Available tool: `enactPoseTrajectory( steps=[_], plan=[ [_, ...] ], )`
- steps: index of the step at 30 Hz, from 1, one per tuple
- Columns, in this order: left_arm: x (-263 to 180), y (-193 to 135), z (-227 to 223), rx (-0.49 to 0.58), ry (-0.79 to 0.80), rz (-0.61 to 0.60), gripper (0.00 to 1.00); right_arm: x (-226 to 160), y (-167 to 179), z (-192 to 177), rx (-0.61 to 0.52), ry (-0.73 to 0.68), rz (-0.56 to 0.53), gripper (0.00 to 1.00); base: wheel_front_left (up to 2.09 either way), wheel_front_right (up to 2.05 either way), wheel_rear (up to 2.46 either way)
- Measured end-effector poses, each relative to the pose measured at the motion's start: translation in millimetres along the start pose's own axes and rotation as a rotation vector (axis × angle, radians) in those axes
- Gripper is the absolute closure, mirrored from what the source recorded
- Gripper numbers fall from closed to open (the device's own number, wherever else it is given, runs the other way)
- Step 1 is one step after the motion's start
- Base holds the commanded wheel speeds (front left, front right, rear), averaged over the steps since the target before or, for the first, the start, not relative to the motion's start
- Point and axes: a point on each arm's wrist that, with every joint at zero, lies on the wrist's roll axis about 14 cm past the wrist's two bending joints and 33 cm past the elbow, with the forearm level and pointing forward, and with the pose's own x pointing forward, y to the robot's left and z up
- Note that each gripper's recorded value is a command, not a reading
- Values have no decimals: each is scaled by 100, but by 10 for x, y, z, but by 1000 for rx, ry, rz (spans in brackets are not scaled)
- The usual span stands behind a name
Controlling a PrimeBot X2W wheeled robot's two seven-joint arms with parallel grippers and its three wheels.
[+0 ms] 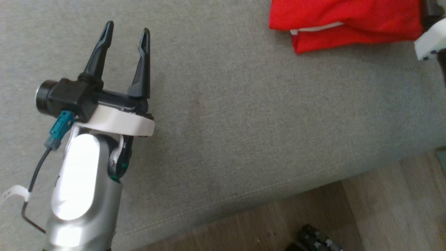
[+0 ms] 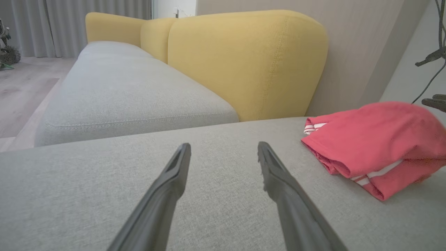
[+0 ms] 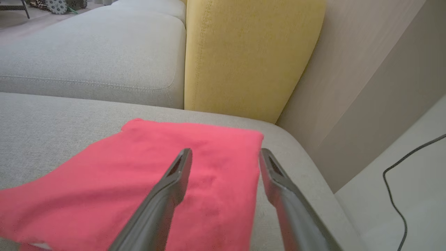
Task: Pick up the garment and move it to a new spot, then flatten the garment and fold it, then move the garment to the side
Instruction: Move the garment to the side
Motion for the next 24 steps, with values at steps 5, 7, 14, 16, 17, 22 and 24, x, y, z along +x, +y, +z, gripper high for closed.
enactPoseTrajectory(
  steps=[5,7,14,16,17,22,24],
  plan=[
    [-139,4,252,-5,-33,33,0,-111,19,299,-30,-76,-4,0,0,0,0],
    [-248,27,325,-3,-36,55,0,-168,127,465,-4,-126,14,0,0,0,0],
    [-688,191,625,8,-67,166,0,-495,687,875,98,-286,132,0,0,0,0],
    [-810,259,729,-16,-89,210,0,-604,850,971,169,-341,163,0,0,0,0],
    [-876,291,781,-32,-102,234,0,-663,957,996,199,-358,187,0,0,0,0],
    [-1213,361,913,-36,-123,315,0,-955,1333,996,307,-420,254,0,0,0,0],
    [-1332,311,883,-53,-111,317,0,-1055,1389,986,349,-446,253,0,0,0,0]
  ],
)
